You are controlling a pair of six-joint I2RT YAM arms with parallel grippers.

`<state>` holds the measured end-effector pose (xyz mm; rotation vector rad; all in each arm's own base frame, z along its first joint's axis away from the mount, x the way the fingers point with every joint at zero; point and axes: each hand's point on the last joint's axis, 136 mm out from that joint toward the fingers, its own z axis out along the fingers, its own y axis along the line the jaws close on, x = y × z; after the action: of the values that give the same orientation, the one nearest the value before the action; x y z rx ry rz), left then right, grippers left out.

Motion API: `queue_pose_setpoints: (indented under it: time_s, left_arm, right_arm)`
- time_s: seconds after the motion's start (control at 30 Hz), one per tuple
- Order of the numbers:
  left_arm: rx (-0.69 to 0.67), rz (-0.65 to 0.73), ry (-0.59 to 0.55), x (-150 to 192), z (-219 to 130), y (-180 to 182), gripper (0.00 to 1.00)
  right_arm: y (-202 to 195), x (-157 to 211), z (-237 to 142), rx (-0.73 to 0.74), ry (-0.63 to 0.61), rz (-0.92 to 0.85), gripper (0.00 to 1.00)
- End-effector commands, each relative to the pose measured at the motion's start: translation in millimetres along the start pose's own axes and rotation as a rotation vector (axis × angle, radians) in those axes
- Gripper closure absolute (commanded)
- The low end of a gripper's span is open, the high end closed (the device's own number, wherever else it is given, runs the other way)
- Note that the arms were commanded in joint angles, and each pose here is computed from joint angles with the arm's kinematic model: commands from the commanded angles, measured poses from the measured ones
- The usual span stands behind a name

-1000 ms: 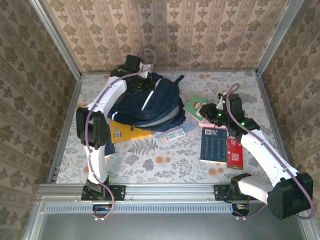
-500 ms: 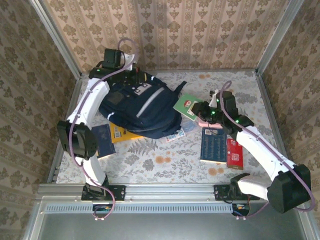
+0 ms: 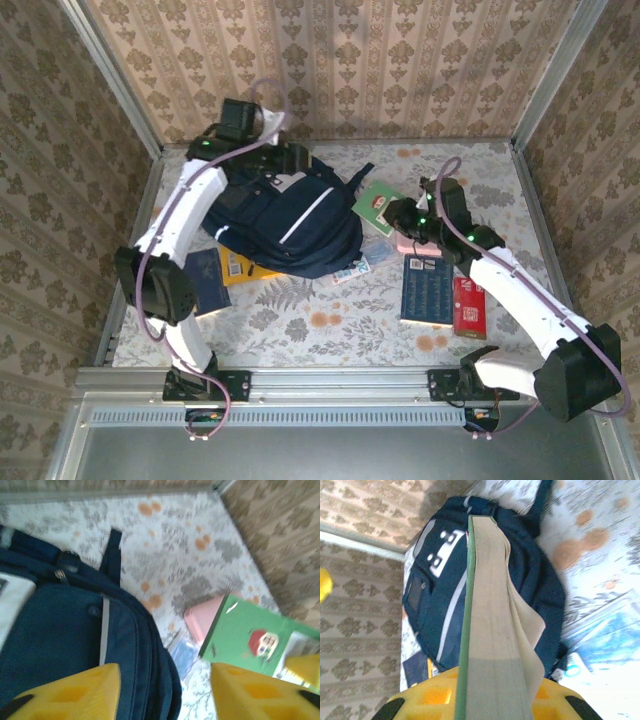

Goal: Pack books, pencil case, and school supplies into a backpack

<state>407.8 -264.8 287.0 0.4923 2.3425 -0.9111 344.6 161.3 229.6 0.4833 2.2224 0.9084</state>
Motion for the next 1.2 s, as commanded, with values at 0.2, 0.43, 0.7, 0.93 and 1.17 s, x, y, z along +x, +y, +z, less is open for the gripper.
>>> queue_pose_setpoints:
  time_s: [0.2,0.43,0.7,0.93,1.17]
  left_arm:
    - [-0.206,0.072,0.363,88.7,84.5,57.3,0.38]
    - [-0.216,0.066,0.408,102.6,105.7,68.8,0.4]
    - [-0.057,-0.005,0.416,118.9,125.1,46.9,0.84]
    - [-0.012,-0.062,0.348,101.9,112.0,48.1,1.0]
    - [0.014,-0.127,0.132,42.3,52.6,52.7,1.0]
  right_arm:
    - [-20.2,3.4,-0.6,0.028,-0.002,0.006,1.0]
    - [-26.2,9.7,2.8,0.019,0.021,0.015,1.0]
    - [-34.0,16.6,15.6,0.018,0.055,0.042,1.0]
    - [-21.7,17.6,27.5,-0.034,0.101,0.048,1.0]
    - [-10.0,14.2,46.8,-0.088,0.131,0.094,1.0]
